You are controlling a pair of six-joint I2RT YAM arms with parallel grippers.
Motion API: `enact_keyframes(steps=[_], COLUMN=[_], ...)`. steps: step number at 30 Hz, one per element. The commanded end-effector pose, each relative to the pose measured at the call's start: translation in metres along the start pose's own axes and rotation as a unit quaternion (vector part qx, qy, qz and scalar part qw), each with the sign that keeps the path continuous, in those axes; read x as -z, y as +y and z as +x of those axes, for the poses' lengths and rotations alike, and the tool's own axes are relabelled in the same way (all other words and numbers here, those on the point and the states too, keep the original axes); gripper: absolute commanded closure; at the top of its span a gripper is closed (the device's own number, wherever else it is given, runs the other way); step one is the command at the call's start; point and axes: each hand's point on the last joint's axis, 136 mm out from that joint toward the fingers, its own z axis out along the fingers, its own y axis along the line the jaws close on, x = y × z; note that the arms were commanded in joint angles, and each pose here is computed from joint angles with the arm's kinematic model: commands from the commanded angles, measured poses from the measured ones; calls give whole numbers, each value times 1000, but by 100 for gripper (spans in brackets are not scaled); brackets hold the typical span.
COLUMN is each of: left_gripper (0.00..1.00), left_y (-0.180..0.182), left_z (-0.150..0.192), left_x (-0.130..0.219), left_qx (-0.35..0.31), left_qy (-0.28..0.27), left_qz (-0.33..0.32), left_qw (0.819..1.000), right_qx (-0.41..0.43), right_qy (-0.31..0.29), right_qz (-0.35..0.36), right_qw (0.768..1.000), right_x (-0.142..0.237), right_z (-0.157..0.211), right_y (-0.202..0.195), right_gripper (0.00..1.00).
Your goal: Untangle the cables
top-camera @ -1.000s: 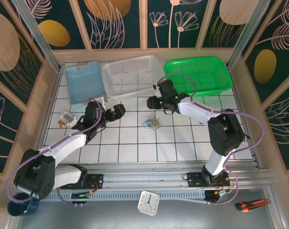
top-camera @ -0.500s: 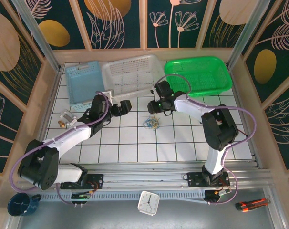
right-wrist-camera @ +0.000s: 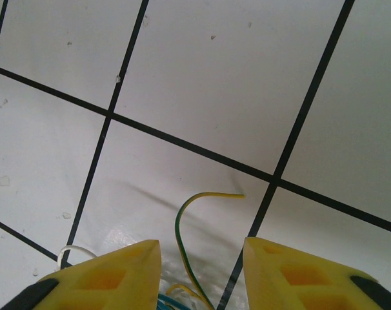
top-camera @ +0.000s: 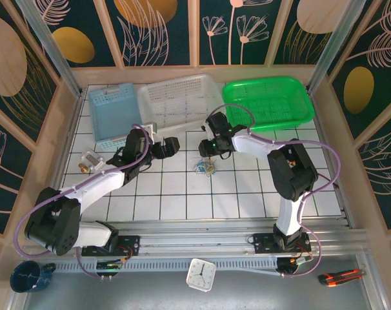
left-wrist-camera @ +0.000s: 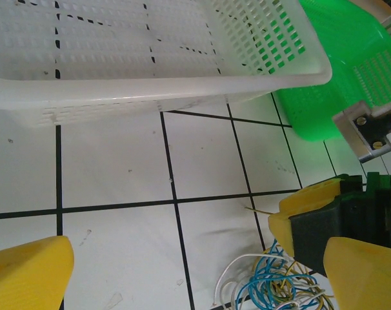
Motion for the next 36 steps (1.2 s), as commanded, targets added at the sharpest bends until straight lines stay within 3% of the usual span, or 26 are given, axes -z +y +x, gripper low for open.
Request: enact_keyframes(steps=[1,11,27,36], left_gripper=[1,1,1,1], left_y=[-9,-9,-10,-22], left_z=[-1,6,5,6], left_x=[-2,-6,-8,-8], left_qx=[-5,-9,-29,-55], left_qy=[6,16,17,6], left_qz=[12,14,16,56], left_qw=[1000,1000,999,997], right_qx=[6,-3,-50,-62], right_qy=[3,-34,-198,-234], right_qz=[-6,-20,-164,-185], right_qw=[1000,999,965,952], right_x=[-1,20,118,125], right_z=[-2,-15,-46,-43], right_y=[7,15,64,65], right_gripper=[66,100,100,100])
